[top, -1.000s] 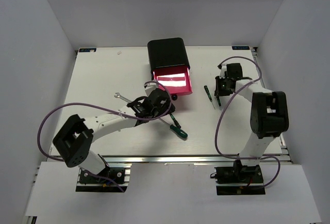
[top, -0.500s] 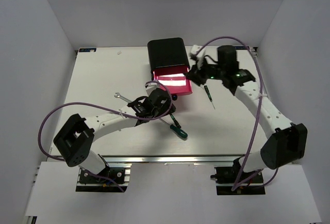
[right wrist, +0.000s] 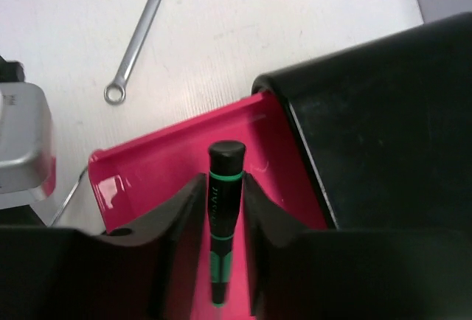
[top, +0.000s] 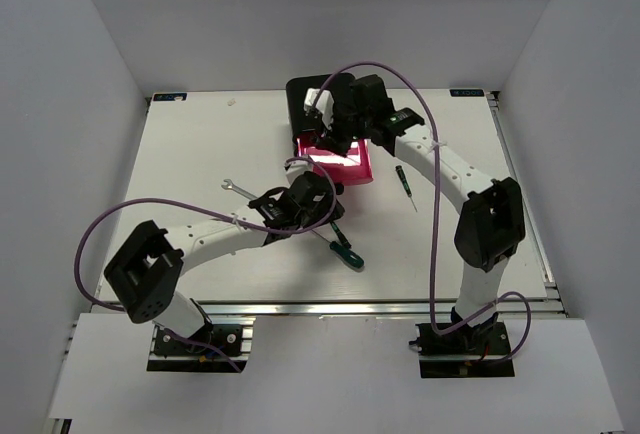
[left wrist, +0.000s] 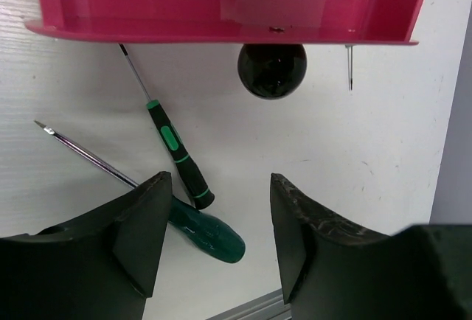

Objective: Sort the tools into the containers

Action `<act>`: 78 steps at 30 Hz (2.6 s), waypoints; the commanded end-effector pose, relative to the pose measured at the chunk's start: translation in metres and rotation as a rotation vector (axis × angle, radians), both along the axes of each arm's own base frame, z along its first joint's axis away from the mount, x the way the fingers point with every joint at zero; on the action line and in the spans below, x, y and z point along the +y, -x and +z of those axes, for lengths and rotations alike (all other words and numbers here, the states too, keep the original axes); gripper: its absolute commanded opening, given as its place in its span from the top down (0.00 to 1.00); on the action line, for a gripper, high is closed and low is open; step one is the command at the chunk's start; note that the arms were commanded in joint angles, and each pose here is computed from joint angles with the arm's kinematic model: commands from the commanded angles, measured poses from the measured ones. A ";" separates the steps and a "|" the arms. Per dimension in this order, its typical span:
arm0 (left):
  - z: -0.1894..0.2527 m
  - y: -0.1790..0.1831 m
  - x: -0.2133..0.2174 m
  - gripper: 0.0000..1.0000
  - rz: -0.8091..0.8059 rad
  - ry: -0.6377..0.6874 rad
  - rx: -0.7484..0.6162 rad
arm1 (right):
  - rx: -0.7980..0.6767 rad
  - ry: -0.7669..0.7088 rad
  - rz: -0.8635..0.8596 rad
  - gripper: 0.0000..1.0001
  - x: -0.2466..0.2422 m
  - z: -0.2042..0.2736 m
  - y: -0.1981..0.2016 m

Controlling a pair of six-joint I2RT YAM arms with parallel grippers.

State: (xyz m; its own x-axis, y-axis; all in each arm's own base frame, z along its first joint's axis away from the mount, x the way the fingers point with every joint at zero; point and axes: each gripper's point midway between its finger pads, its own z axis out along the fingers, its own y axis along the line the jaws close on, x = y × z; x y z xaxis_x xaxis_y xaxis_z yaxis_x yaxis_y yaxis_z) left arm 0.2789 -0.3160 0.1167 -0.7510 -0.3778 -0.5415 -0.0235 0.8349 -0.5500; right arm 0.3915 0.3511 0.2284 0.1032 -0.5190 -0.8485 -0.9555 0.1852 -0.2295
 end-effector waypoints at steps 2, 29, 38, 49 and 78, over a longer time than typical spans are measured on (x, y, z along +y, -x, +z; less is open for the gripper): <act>0.011 0.001 -0.016 0.36 -0.027 0.024 -0.014 | -0.026 0.024 -0.005 0.58 -0.007 0.011 0.000; -0.073 0.019 -0.028 0.49 0.150 -0.343 0.225 | 0.153 -0.242 -0.521 0.45 -0.195 0.047 0.061; -0.101 0.017 -0.045 0.50 0.107 -0.402 0.290 | 0.194 -0.249 -0.575 0.45 -0.212 0.032 0.066; -0.103 0.023 -0.050 0.79 0.077 -0.391 0.318 | 0.214 -0.247 -0.618 0.45 -0.227 0.021 0.067; 0.029 0.042 -0.064 1.00 -0.018 -0.308 0.011 | 0.231 -0.203 -0.630 0.45 -0.234 0.004 0.078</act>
State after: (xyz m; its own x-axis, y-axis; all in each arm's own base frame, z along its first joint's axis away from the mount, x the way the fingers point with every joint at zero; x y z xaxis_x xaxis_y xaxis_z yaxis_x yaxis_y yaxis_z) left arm 0.2415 -0.3717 0.0969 -0.7873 -0.1576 -0.5961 -0.0663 0.9828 -0.1723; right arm 0.3154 0.1197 0.2274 -0.3882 -0.2393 -0.8900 -0.6695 0.7369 0.0938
